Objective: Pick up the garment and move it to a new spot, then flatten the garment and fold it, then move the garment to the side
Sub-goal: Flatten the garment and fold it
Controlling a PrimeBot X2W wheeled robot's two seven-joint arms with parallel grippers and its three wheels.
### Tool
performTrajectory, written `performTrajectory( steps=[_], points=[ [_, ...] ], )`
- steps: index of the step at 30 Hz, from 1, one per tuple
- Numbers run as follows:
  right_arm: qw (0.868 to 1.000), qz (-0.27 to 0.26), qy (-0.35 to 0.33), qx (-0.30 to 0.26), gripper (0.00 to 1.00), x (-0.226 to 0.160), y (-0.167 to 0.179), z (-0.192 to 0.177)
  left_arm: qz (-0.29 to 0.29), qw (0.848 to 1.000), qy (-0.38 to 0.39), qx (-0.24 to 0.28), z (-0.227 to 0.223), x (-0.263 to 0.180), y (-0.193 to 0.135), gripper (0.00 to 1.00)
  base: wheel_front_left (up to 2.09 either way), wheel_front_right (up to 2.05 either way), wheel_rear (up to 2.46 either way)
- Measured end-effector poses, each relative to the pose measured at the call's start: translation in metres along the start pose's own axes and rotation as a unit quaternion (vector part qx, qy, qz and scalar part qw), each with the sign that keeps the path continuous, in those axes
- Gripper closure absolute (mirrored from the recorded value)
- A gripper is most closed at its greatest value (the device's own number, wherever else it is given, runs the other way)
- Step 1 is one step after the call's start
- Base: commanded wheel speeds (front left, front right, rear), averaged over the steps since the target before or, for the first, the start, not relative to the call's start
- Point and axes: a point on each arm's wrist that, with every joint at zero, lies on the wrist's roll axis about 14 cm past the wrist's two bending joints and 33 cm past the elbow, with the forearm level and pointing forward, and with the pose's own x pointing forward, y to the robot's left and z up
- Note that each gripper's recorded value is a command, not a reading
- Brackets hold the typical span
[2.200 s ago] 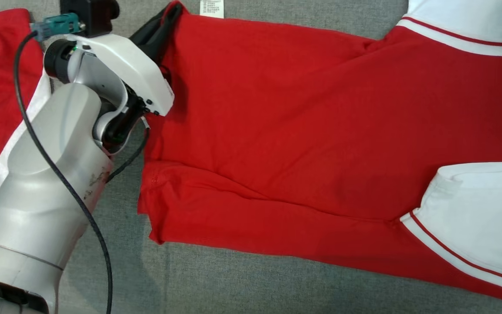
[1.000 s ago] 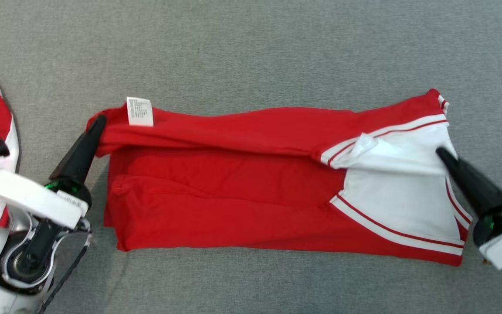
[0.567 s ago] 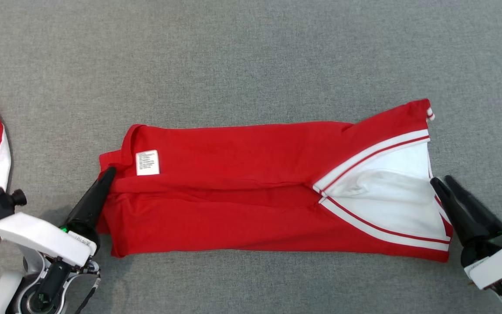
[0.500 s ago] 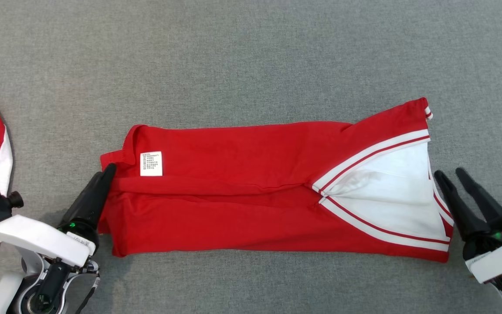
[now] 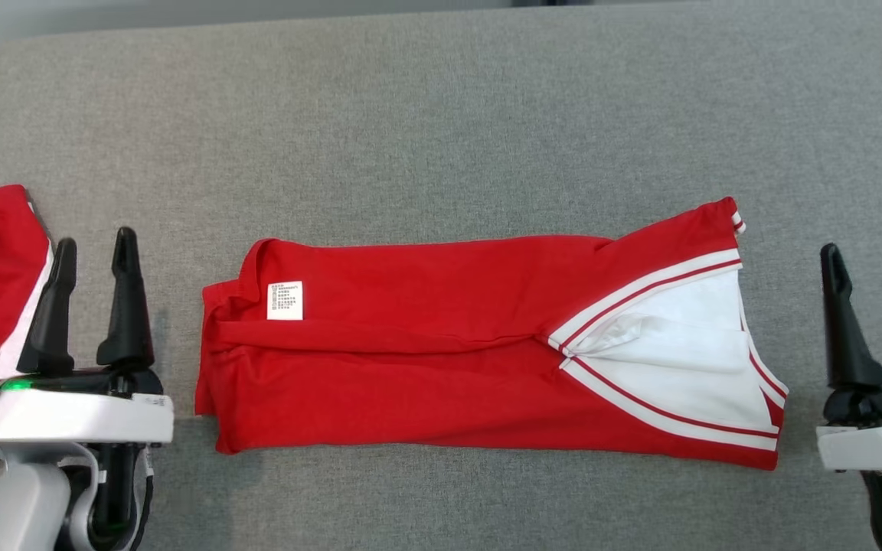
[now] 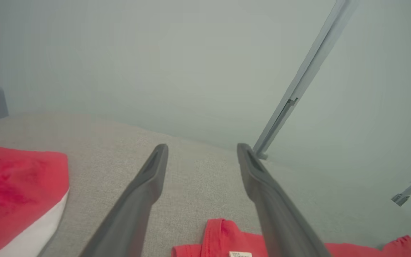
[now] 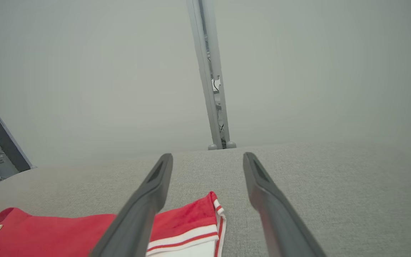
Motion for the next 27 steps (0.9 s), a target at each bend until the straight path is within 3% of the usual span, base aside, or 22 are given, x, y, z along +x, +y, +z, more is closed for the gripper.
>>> performTrajectory(
  steps=[4,11,27],
  points=[
    [1.0,-0.004,0.009,-0.03,0.0,-0.008,0.008,-0.001,-0.017,0.996,-0.054,0.072,0.023,-0.008,-0.019,0.0,0.0,0.0,0.0],
    [0.998,-0.013,0.037,-0.041,0.0,-0.021,0.012,-0.013,-0.018,0.985,-0.043,0.166,0.01,-0.028,-0.013,0.0,0.0,0.0,0.0],
    [0.995,-0.023,0.084,-0.037,0.0,-0.017,-0.003,-0.038,-0.019,0.984,-0.032,0.173,0.002,-0.034,-0.006,0.0,0.0,0.0,0.0]
  ],
)
